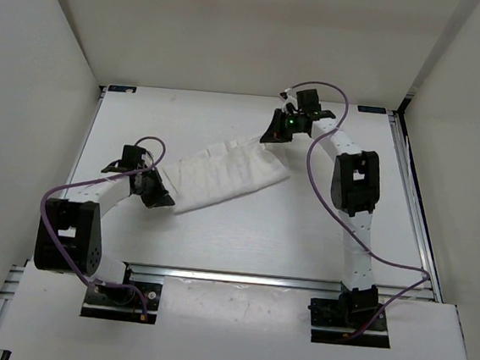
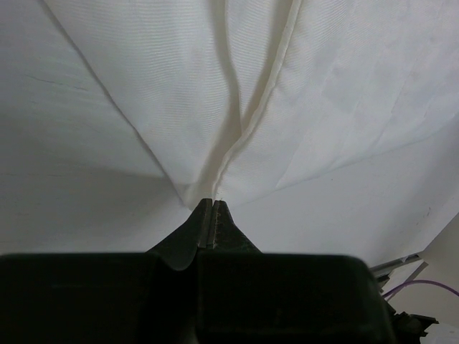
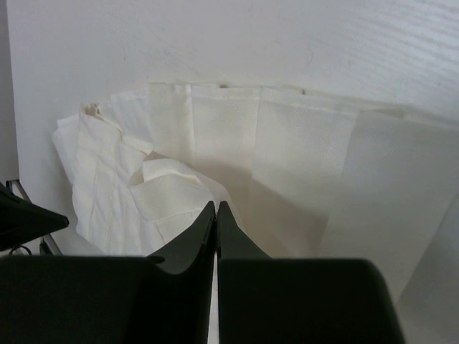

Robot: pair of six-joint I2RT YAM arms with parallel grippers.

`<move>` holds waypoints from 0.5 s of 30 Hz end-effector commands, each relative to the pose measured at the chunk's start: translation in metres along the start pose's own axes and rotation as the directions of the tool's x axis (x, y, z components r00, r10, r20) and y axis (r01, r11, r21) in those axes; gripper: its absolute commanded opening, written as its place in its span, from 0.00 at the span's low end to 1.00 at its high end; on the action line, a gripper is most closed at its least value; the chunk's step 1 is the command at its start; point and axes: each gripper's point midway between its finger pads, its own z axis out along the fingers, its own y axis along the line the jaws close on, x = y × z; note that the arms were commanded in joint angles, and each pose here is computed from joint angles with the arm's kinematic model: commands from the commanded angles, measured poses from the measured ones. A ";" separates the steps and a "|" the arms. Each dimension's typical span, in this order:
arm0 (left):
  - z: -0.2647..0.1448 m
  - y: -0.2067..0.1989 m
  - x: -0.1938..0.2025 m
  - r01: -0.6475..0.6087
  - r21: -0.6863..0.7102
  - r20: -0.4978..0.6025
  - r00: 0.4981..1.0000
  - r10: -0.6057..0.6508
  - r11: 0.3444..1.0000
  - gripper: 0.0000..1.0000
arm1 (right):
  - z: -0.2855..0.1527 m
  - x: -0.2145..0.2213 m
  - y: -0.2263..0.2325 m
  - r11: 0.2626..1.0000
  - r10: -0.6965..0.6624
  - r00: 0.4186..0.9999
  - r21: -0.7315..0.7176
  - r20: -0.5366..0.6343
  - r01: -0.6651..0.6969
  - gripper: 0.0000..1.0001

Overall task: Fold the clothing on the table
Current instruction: Fold the skirt

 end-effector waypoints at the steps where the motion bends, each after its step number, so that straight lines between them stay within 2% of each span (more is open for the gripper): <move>1: -0.008 -0.007 0.004 -0.036 0.019 0.005 0.999 0.036 0.999 0.00 | 0.012 -0.034 -0.006 1.000 -0.021 0.994 0.000 0.110 0.021 0.00; 2: -0.009 -0.008 0.004 -0.040 0.023 0.008 0.999 0.040 0.999 0.00 | 0.012 -0.039 -0.006 1.000 -0.007 0.992 -0.010 0.122 0.009 0.02; 5: -0.009 -0.009 0.010 -0.047 0.024 -0.009 0.999 0.047 0.999 0.00 | 0.022 -0.041 -0.019 1.000 0.013 0.991 -0.002 0.134 -0.013 0.17; 6: -0.008 -0.009 0.010 -0.050 0.028 -0.011 0.999 0.050 0.998 0.00 | 0.022 -0.042 -0.021 1.000 0.024 0.990 0.004 0.138 -0.025 0.20; 9: -0.007 -0.012 0.011 -0.048 0.040 -0.017 0.999 0.049 0.998 0.00 | 0.015 -0.052 -0.019 1.000 -0.004 0.986 0.013 0.167 0.002 0.25; 15: -0.010 -0.020 0.003 -0.049 0.069 -0.003 0.999 0.049 0.996 0.00 | -0.033 -0.091 0.017 0.983 -0.170 0.949 0.117 0.265 0.144 0.28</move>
